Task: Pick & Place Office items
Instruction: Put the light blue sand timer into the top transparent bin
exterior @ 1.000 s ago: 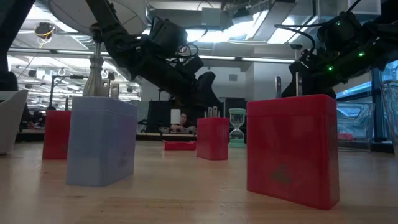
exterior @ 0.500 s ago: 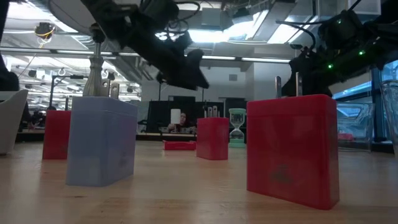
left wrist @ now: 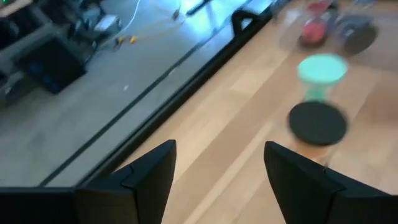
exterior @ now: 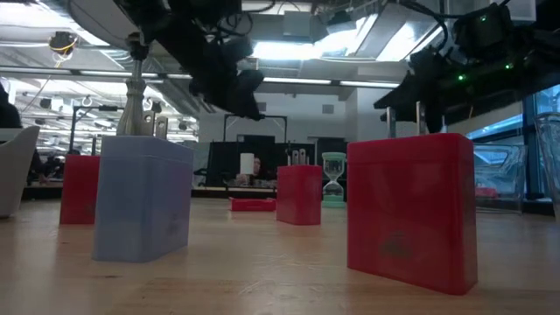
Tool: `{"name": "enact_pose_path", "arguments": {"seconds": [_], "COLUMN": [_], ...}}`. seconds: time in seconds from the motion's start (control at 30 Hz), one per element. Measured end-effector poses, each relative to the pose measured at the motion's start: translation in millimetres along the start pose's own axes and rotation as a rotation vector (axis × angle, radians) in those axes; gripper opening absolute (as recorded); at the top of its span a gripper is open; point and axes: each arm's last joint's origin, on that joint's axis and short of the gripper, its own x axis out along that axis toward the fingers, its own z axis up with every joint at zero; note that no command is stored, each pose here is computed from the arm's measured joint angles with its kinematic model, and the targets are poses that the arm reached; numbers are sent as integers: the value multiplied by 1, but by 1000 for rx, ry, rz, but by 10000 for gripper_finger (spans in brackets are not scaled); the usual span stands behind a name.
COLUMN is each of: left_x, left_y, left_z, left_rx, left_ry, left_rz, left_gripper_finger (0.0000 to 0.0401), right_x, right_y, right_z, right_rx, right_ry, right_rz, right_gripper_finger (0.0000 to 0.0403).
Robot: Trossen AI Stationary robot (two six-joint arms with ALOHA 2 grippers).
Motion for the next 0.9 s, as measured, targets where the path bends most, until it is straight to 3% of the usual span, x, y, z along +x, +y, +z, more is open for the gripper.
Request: {"name": "enact_pose_path", "arguments": {"seconds": [0.13,0.53,0.9], "left_x": [1,0,2], "left_y": [3,6,13], "left_z": [-8,-16,-22], "left_rx": [-23,9,44], "left_ry": [73,127,187], "left_rz": [23,87,117], "left_gripper_finger": [239,239,239], "right_x": [8,61,103], "right_y": [6,30,27], "right_z": [-2,5,-1], "right_rx": [-62,-351,-364], "right_ry": [-24,88,258], "right_rz": [38,91,44], "right_gripper_finger": [278,355,359]}}
